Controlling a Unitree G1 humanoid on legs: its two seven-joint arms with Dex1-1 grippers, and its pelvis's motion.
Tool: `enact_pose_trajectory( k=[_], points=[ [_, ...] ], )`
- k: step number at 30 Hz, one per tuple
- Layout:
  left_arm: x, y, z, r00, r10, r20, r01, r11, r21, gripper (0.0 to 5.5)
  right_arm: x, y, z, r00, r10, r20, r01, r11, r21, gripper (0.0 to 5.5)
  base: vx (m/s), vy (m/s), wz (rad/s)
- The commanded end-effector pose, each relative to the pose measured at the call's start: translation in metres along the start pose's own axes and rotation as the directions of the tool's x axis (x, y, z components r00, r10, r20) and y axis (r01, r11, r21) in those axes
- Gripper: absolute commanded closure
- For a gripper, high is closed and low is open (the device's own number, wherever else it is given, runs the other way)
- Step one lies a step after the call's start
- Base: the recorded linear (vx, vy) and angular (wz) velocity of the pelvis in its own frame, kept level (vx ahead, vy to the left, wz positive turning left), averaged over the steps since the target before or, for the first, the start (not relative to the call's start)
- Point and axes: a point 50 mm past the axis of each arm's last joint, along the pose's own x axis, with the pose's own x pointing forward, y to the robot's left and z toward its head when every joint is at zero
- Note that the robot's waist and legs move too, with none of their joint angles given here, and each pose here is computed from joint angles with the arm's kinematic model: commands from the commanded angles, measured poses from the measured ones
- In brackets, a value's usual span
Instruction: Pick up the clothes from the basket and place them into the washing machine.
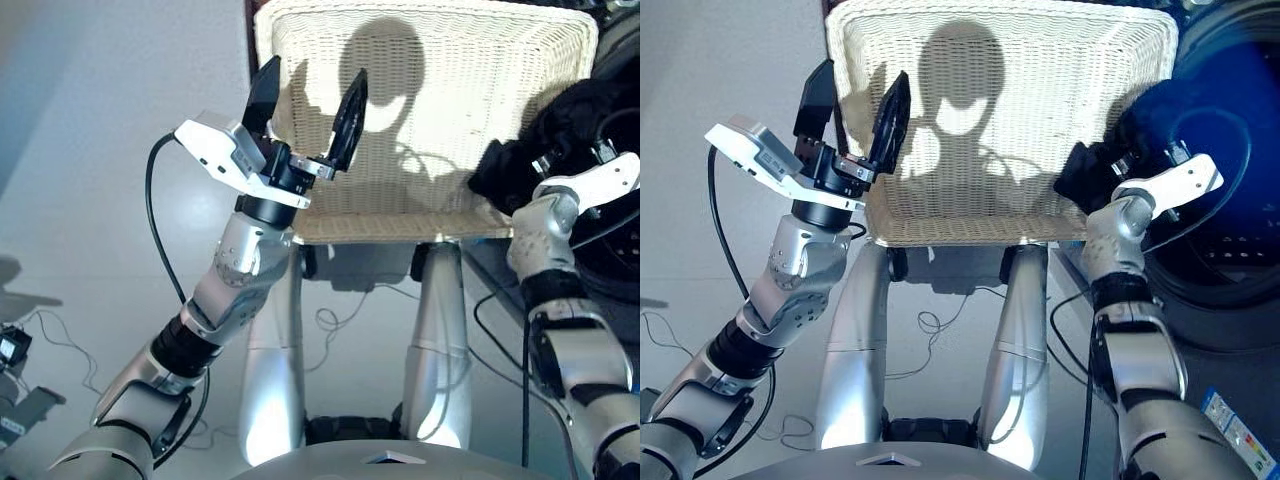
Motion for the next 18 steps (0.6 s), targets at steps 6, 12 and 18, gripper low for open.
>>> enact_pose_trajectory(
  k=[6,12,18],
  points=[
    [-0.001,-0.013,0.017,0.994,-0.049,0.096,0.05,0.999,-0.008,0.0,-0.07,0.015,-0.032,0.958,0.253,-0.135,-0.217,0.947,0.239,0.0,0.0,0.0,0.0],
    [-0.003,-0.011,0.012,0.997,-0.026,0.074,0.027,0.999,-0.024,0.0,-0.098,0.025,-0.055,0.911,0.315,-0.265,-0.213,0.912,0.351,0.0,0.0,0.0,0.0],
    [-0.004,-0.013,0.01,0.997,-0.02,0.072,0.022,0.999,-0.029,0.0,-0.108,0.03,-0.063,0.899,0.32,-0.3,-0.201,0.908,0.367,0.0,0.0,0.0,0.0]
  ],
)
